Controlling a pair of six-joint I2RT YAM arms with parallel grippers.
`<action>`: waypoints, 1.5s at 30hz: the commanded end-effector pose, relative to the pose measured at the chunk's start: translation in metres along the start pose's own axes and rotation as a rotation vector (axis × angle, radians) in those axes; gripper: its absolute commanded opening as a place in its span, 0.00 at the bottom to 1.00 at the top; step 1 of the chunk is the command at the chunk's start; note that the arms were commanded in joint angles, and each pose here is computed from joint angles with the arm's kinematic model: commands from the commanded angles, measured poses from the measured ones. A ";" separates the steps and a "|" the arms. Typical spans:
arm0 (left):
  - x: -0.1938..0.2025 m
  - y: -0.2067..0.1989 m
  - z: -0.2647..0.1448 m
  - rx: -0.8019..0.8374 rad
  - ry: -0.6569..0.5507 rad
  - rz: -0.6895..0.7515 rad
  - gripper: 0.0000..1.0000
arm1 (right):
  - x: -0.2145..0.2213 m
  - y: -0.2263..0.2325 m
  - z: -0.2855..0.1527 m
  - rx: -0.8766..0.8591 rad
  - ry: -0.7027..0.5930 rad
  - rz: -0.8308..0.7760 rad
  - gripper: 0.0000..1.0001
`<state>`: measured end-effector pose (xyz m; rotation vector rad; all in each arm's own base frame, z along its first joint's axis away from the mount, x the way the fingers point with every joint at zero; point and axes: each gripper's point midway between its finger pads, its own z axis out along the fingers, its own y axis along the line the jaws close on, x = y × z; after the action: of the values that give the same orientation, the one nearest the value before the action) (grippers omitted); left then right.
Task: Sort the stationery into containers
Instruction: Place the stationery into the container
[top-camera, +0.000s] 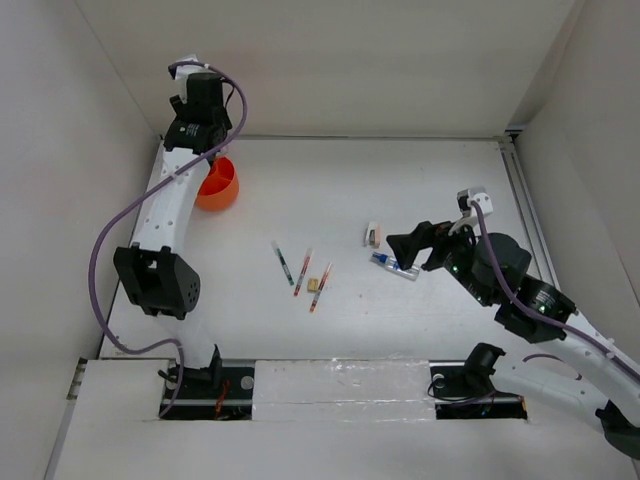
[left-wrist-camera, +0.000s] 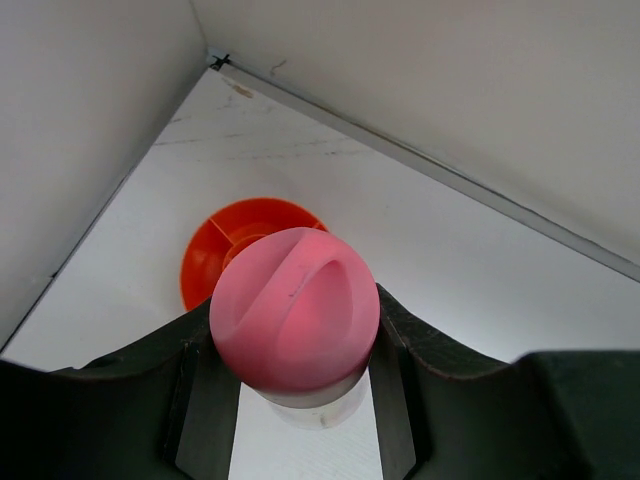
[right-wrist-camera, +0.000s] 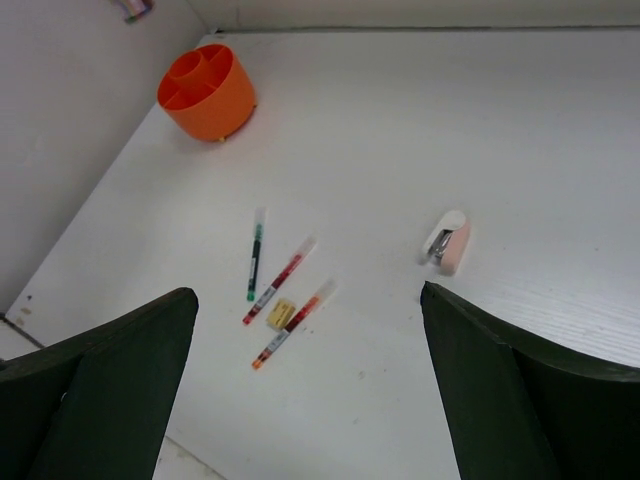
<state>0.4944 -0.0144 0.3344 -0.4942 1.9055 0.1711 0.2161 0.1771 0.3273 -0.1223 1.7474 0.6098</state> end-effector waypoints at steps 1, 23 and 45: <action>-0.030 0.024 0.024 -0.037 -0.070 -0.068 0.00 | -0.004 0.025 0.003 -0.120 -0.021 0.038 1.00; 0.027 0.052 0.125 0.006 0.120 -0.136 0.00 | 0.015 0.042 0.016 -0.193 0.041 0.036 1.00; 0.061 0.068 0.135 -0.052 0.109 -0.130 0.00 | 0.019 0.052 0.014 -0.259 0.055 0.018 1.00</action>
<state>0.5592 0.0740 0.1726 -0.6752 2.1070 0.1308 0.2052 0.2239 0.3049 -0.2870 1.8005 0.7864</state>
